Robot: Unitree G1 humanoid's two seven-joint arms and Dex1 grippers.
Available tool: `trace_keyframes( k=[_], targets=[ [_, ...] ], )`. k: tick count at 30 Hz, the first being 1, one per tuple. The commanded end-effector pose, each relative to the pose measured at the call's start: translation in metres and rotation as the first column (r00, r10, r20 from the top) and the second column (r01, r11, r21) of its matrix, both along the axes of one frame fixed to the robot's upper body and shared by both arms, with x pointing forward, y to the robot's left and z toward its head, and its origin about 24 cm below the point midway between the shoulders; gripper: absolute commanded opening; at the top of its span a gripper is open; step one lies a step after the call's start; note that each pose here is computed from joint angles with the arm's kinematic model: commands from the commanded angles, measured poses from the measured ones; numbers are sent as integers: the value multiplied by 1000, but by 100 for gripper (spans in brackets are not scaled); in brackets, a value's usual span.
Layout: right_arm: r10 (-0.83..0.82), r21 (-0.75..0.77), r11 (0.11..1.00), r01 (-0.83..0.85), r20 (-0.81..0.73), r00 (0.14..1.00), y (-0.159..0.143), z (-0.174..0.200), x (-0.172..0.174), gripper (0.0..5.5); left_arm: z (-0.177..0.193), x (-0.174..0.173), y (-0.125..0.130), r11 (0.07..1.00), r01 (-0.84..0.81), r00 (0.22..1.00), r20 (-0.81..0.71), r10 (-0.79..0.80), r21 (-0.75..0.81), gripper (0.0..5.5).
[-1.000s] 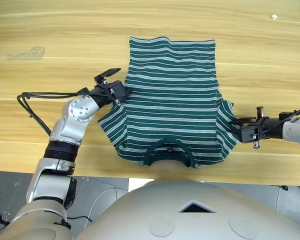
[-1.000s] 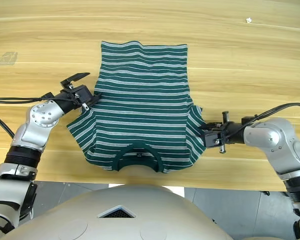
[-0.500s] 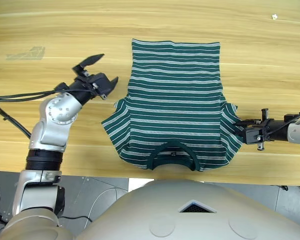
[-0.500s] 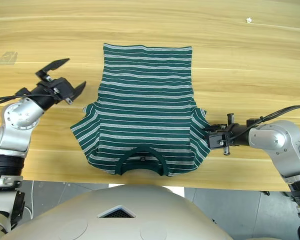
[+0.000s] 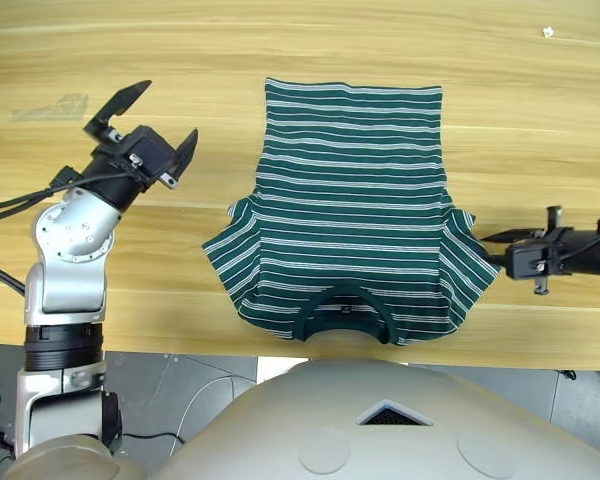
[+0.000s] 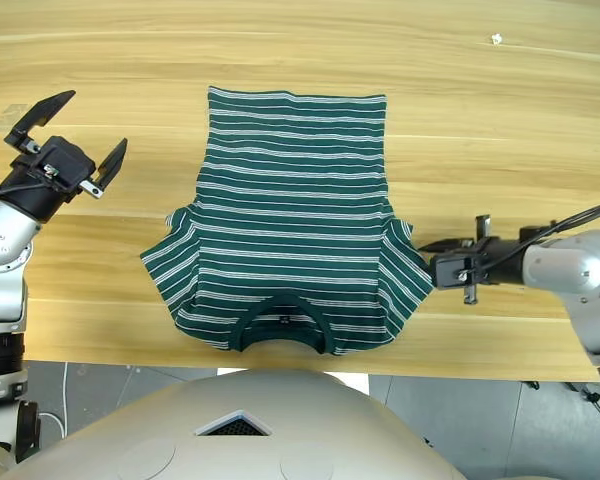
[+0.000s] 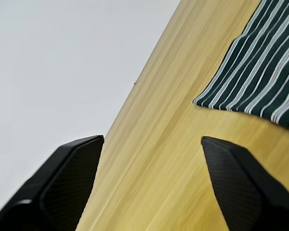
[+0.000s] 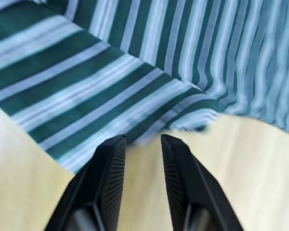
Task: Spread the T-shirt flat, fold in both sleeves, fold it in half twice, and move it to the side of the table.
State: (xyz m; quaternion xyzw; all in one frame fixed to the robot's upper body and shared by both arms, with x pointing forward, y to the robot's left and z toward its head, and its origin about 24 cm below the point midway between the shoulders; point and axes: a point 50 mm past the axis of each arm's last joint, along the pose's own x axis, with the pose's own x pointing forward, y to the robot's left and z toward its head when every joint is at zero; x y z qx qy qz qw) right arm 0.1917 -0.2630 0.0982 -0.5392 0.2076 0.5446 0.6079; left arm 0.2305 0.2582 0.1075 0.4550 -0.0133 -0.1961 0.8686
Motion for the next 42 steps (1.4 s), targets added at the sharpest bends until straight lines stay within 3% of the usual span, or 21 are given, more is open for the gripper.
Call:
trace_keyframes(
  k=[1, 3, 4, 7, 10, 15, 17, 21, 25, 31, 36, 42],
  targets=[
    [3, -1, 1000, -3, 52, 999, -1, 14, 8, 133, 14, -11, 10, 999, -51, 998, 30, 51, -7, 376],
    [-1, 63, 998, -9, 151, 989, 6, 25, 17, 133, 12, -23, 8, 997, -65, 998, 17, 66, -44, 376],
    [-48, 135, 991, 9, 288, 956, 11, 34, 29, 133, 13, -29, 4, 992, -72, 997, 24, 75, -106, 376],
    [-207, 291, 956, 29, 607, 767, 17, 56, 60, 133, 15, -43, -12, 936, -90, 994, 25, 104, -342, 376],
    [-427, 485, 874, 41, 724, 542, 16, 76, 77, 133, 4, -63, -34, 760, -153, 988, -96, 119, -632, 376],
    [-552, 596, 803, -13, 752, 361, 14, 100, 80, 133, -32, -93, -44, 408, -434, 896, -431, 104, -803, 376],
    [-563, 607, 794, -25, 751, 344, 15, 102, 80, 133, -50, -107, -46, 299, -551, 829, -551, 94, -779, 376],
    [-574, 615, 788, -31, 752, 323, 14, 104, 77, 133, -73, -116, -41, 195, -676, 736, -661, 144, -710, 376],
    [-594, 634, 770, -71, 752, 286, 14, 112, 74, 133, -90, -122, -46, 182, -749, 662, -732, 163, -637, 376],
    [-586, 631, 771, -85, 755, 293, 19, 115, 75, 133, -97, -127, -44, 173, -784, 620, -766, 171, -596, 376],
    [-581, 628, 773, -87, 757, 298, 21, 114, 77, 133, -93, -128, -49, 200, -773, 630, -765, 135, -602, 290],
    [-577, 622, 780, -70, 759, 302, 19, 107, 77, 133, -96, -123, -35, 196, -787, 617, -759, 210, -585, 188]
  ],
)
